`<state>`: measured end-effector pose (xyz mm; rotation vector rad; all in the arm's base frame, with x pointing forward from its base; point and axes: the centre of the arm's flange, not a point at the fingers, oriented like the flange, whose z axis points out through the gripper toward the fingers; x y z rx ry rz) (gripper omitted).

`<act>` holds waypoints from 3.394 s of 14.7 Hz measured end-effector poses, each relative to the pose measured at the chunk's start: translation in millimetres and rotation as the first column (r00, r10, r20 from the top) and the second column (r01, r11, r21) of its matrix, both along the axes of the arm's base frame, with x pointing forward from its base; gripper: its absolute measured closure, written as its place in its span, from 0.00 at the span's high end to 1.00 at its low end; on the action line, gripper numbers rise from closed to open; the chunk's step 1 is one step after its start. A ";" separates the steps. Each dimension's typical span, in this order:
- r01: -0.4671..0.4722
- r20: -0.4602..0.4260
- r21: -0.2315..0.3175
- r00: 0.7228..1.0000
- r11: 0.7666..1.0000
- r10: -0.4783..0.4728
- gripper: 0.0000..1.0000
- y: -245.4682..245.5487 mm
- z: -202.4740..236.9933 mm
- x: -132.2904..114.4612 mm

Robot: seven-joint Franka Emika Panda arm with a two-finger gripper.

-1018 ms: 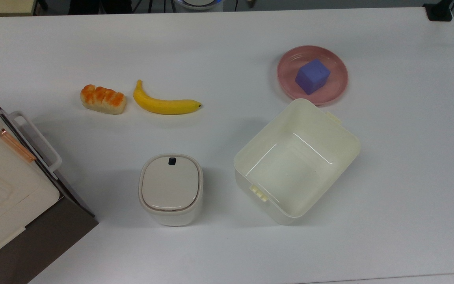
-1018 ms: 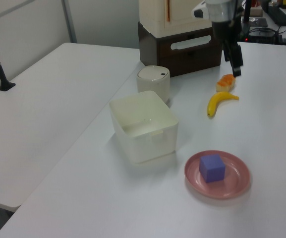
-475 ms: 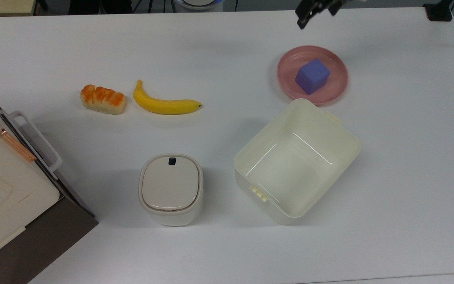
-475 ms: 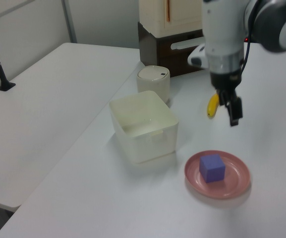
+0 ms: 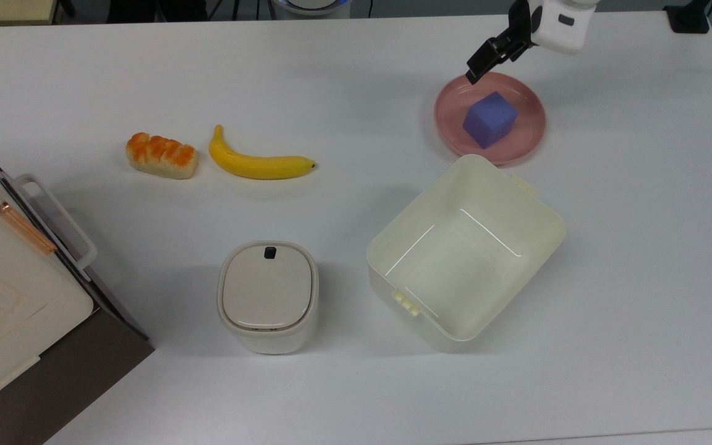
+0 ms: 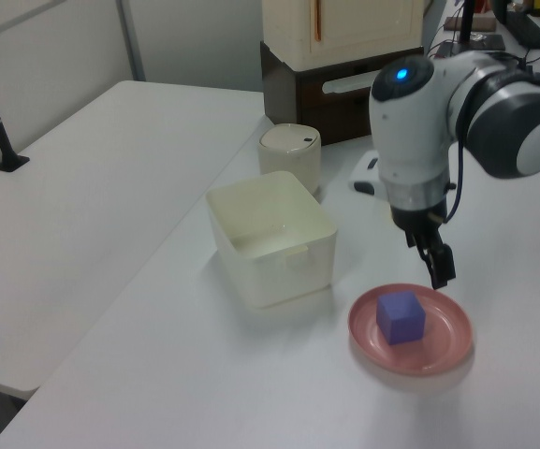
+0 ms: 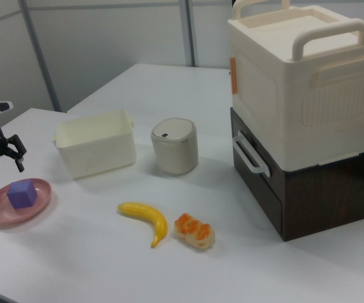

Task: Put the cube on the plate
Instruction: 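Move the open gripper over the purple cube on the pink plate, then lower the gripper and close it around the purple cube, then set the purple cube down on the pink plate and open the gripper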

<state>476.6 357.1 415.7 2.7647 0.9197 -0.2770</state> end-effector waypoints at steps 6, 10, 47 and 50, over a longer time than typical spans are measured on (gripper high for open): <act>-0.031 -0.017 -0.023 0.999 0.999 0.031 1.00 8.5 -36.3 5.4; -0.020 0.018 -0.034 1.000 0.999 0.021 1.00 20.8 -64.5 9.0; 0.094 0.081 -0.098 0.993 0.991 -0.086 1.00 16.4 -38.0 6.9; 0.099 0.083 -0.098 0.992 0.990 -0.091 1.00 16.3 -37.8 6.9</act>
